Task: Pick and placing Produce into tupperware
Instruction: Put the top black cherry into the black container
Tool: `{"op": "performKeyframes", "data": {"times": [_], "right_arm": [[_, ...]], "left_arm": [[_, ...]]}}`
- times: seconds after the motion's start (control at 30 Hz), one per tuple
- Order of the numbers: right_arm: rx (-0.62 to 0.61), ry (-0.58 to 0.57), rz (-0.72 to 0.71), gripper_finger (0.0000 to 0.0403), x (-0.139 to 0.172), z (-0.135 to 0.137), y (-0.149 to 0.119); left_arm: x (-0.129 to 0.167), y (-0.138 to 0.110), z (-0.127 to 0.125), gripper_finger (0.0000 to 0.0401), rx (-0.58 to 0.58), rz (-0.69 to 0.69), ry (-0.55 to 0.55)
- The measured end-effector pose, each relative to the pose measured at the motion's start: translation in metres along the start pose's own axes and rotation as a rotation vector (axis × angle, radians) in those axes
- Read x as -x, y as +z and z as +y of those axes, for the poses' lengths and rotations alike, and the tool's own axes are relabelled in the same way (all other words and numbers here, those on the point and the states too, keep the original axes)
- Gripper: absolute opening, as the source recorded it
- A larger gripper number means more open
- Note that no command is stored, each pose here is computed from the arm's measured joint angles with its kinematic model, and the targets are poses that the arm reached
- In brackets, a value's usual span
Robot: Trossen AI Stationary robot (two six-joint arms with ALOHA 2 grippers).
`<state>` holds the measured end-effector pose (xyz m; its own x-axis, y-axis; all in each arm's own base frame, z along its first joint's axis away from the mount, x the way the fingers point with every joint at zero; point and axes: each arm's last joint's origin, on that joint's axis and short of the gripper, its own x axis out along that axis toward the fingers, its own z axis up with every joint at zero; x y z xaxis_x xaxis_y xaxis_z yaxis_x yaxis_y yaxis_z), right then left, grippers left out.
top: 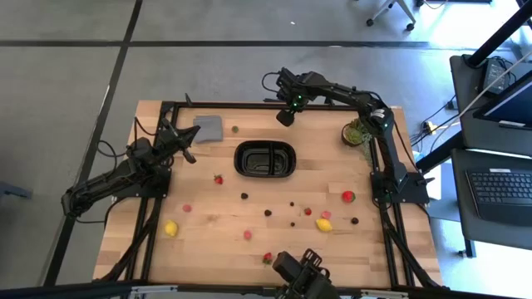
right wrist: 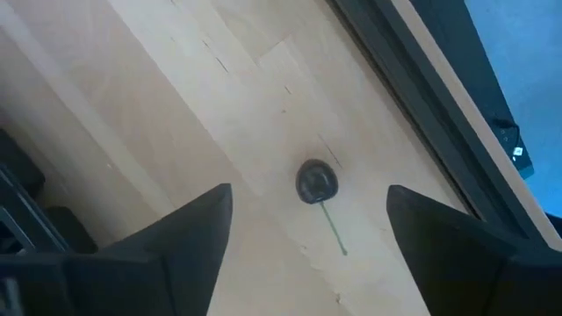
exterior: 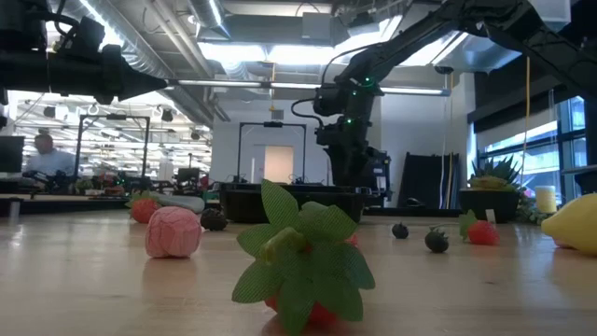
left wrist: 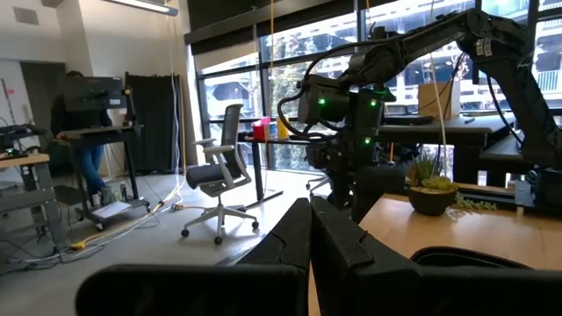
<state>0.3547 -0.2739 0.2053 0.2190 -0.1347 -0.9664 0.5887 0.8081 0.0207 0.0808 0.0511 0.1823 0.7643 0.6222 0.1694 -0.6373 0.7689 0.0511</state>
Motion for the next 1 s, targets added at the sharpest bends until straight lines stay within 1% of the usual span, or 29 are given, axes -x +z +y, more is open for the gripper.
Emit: {"op": "performKeyframes", "data": {"times": [0.17,0.33,0.7,0.87,1.0], "right_arm": [[0.042,-0.001,-0.024,0.0285,0.0,0.001,0.002],[0.04,-0.001,-0.046,0.0281,0.0,0.002,0.005],[0.043,0.004,0.077,0.0281,-0.03,0.002,-0.003],[0.046,0.003,0.085,0.0281,-0.035,0.001,-0.003],[0.077,-0.052,0.084,0.0281,-0.035,0.002,-0.003]], "left_arm": [[0.0,0.0,0.0,0.0,0.0,0.0,-0.001],[0.0,0.0,0.0,0.0,0.0,0.001,-0.001],[0.0,0.0,0.0,0.0,0.0,0.0,0.0],[0.0,0.0,0.0,0.0,0.0,0.0,0.0],[0.0,0.0,0.0,0.0,0.0,0.0,0.0]]}}
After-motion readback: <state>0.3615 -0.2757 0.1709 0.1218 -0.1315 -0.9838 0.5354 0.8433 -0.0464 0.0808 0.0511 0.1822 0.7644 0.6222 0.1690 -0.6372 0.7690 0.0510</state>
